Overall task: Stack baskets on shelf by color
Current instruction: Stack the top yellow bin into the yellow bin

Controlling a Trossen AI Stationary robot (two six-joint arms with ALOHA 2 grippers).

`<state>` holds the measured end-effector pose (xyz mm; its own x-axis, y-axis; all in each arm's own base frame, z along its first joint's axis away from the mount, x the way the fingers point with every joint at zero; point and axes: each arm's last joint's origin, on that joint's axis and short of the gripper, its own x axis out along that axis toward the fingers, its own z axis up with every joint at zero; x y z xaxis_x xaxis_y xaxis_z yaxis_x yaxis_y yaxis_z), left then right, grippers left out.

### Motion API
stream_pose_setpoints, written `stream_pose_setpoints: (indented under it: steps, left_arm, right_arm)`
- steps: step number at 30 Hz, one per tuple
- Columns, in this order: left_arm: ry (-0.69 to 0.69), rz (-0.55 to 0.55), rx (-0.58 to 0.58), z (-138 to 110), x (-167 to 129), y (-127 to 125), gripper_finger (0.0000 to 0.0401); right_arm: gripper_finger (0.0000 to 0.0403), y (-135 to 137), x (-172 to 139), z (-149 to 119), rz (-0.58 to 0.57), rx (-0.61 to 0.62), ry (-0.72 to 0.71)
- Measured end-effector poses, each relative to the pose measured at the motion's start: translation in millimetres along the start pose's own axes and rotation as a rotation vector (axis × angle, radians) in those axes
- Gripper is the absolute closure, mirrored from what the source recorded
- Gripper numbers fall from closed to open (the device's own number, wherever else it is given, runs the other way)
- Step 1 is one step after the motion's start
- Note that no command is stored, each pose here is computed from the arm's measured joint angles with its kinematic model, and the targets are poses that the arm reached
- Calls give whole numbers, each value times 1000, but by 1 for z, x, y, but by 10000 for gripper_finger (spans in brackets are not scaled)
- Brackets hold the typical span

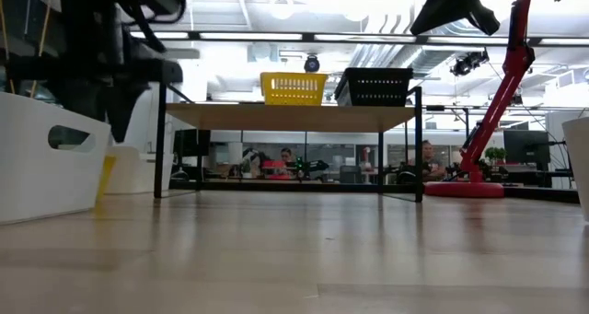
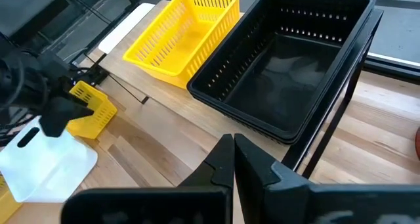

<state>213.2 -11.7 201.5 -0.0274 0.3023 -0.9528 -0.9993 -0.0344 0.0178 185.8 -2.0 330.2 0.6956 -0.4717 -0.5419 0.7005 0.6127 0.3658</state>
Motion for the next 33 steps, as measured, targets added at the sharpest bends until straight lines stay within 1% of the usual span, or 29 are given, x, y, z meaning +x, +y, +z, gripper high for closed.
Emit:
stream_pose_setpoints:
  steps: [5, 12, 20, 22, 24, 29, 30, 31, 33]
  left_arm:
    - [17, 57, 4, 0, 12, -7, 245]
    - [24, 84, 0, 2, 20, -11, 245]
    - [57, 130, 0, -1, 29, -3, 247]
    - [57, 127, -1, -1, 30, -3, 259]
    - [54, 115, 7, -1, 30, -4, 283]
    - [53, 85, 50, 0, 29, -6, 376]
    - [57, 81, 63, 0, 28, -6, 387]
    - [66, 70, 76, -1, 27, -6, 392]
    - [76, 44, 101, 0, 21, -3, 387]
  right_arm:
    - [403, 0, 0, 0, -2, -3, 2]
    - [403, 0, 0, 0, -4, -10, 4]
    - [403, -1, 0, -1, -11, -30, 4]
    - [403, -1, 0, -1, -18, -31, -4]
    - [403, -1, 0, 0, -27, -31, -15]
    - [403, -2, 0, 0, -38, -31, -27]
    - [403, -2, 0, 0, -39, -31, -27]
    - [403, -2, 0, 0, -39, -31, -28]
    - [403, -2, 0, 0, -40, -31, -29]
